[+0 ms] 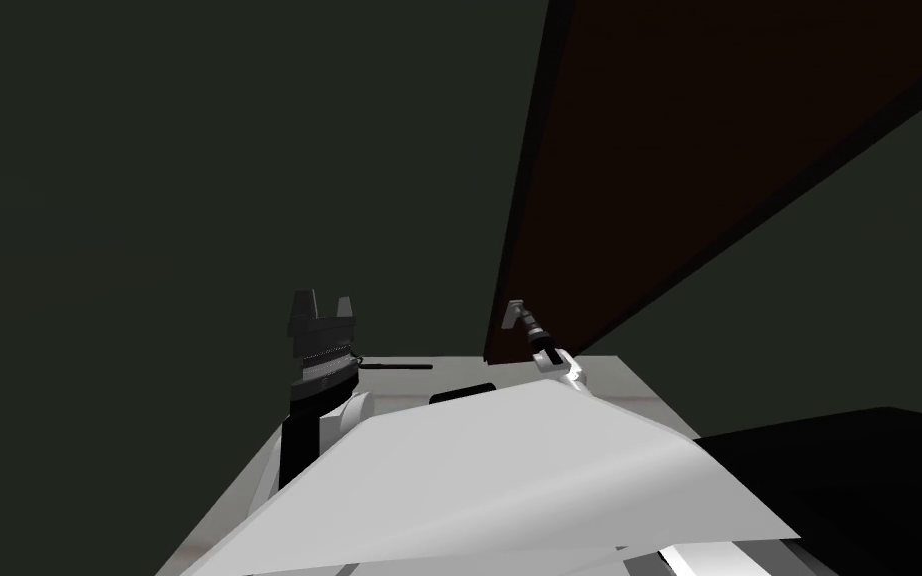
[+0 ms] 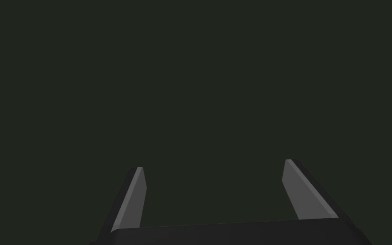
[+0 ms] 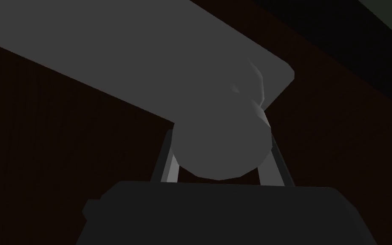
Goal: Pull the door open
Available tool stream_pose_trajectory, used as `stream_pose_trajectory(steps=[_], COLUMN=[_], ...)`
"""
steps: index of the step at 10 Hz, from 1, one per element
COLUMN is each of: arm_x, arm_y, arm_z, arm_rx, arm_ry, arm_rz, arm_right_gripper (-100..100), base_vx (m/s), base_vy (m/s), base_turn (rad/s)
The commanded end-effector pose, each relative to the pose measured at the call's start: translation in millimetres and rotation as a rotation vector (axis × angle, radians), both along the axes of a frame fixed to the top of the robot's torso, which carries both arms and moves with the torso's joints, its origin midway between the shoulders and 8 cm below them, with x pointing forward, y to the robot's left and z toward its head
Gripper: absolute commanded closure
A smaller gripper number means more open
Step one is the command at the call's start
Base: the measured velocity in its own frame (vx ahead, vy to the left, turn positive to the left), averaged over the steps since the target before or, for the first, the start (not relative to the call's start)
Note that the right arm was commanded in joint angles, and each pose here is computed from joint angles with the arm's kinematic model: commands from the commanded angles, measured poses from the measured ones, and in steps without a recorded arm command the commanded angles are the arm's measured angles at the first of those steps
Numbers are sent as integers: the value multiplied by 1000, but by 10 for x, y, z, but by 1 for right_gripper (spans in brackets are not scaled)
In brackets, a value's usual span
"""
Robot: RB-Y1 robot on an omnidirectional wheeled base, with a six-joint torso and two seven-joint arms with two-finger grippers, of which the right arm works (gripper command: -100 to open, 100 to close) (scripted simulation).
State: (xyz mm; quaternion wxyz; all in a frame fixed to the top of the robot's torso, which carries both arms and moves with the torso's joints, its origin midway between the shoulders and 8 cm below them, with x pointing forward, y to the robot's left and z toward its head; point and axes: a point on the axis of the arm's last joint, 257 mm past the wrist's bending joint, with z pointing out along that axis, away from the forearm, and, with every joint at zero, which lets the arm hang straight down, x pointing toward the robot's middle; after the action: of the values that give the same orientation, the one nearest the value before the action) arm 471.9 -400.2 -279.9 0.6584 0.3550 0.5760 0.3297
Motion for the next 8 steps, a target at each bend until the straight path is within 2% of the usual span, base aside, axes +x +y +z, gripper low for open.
stream_pose_trajectory(steps=[1,3,4,5,6,8], arm_x=[27,71,71,93,93,137], arm_y=[33,-16,-16,-41,-41,-89], arm_z=[13,25,25,30,30,35], arm_rx=[55,178,194,259,264,390], arm_ry=[-12,-30,-32,-42,-42,-63], arm_rz=[5,-9,-7,-14,-14,-27], arm_right_gripper=[100,100,100,100,100,100], base_vx=[-75,-79,-62,-69,-56,-82], base_vy=[-43,-52,-45,-46,-35,-39], base_turn=[76,134,82,107,73,123])
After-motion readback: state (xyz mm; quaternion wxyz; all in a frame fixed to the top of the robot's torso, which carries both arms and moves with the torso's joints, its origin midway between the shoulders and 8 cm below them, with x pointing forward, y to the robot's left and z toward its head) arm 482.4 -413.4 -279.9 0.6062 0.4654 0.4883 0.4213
